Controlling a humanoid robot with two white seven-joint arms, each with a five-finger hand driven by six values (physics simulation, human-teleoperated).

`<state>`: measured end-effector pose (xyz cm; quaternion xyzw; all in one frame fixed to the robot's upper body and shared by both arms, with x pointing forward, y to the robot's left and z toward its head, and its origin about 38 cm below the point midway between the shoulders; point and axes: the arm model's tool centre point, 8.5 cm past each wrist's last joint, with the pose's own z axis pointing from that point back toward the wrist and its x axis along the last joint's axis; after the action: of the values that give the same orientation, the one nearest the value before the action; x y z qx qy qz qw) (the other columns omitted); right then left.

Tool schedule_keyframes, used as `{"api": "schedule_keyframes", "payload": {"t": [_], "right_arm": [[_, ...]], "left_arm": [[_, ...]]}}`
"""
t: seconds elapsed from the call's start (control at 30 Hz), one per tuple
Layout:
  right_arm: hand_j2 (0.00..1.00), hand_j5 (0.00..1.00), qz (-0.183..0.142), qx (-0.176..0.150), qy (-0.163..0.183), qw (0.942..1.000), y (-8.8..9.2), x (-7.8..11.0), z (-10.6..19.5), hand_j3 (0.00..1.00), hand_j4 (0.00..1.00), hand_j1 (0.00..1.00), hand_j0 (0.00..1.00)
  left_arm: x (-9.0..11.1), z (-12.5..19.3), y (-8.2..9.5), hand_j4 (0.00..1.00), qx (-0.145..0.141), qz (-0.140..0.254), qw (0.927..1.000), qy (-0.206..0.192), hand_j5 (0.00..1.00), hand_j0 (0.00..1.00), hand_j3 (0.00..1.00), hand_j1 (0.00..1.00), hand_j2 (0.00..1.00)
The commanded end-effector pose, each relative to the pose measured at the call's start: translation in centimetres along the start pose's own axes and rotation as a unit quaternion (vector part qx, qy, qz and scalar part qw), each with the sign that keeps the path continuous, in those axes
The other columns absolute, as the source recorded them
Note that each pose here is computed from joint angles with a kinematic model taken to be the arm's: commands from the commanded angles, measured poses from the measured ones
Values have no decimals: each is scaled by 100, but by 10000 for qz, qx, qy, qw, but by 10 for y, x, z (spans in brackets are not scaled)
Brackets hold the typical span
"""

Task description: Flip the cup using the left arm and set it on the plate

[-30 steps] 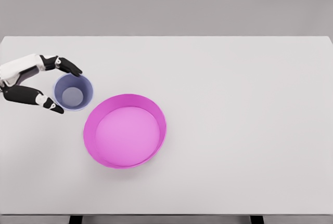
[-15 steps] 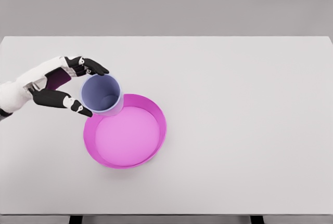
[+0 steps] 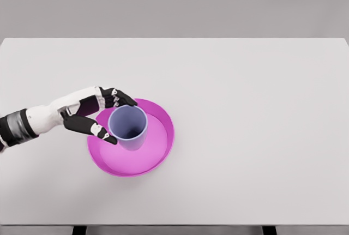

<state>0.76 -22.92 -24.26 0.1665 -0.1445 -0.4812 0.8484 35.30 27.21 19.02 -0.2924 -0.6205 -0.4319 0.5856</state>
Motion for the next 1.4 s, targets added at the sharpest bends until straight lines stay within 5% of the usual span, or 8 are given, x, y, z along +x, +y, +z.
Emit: {"api": "schedule_keyframes", "payload": {"t": [0.0, 0.13, 0.3, 0.87, 1.03, 1.37], "right_arm": [[100, 100, 3, 3, 0, 10000, 0, 0, 0, 100, 100, 100, 100], [100, 100, 3, 3, 0, 10000, 0, 0, 0, 100, 100, 100, 100], [100, 100, 3, 3, 0, 10000, 0, 0, 0, 100, 100, 100, 100], [100, 100, 3, 3, 0, 10000, 0, 0, 0, 100, 100, 100, 100], [100, 100, 3, 3, 0, 10000, 0, 0, 0, 100, 100, 100, 100], [100, 100, 3, 3, 0, 10000, 0, 0, 0, 100, 100, 100, 100]], "left_arm": [[-8, -2, 0, 63, 18, 297, 9990, 338, 63, 63, 63, 63, 63], [-4, -1, 3, 63, 116, 603, 9979, 192, 63, 63, 63, 63, 63], [9, -5, 20, 62, 343, 363, 9987, 121, 62, 62, 62, 62, 62], [-11, -25, 12, 62, 290, 220, 9991, 194, 62, 62, 62, 62, 62], [-12, -23, 12, 83, 278, 197, 9992, 228, 83, 83, 83, 83, 83], [-12, -20, 14, 90, 298, 148, 9991, 276, 90, 90, 90, 90, 90]]}}
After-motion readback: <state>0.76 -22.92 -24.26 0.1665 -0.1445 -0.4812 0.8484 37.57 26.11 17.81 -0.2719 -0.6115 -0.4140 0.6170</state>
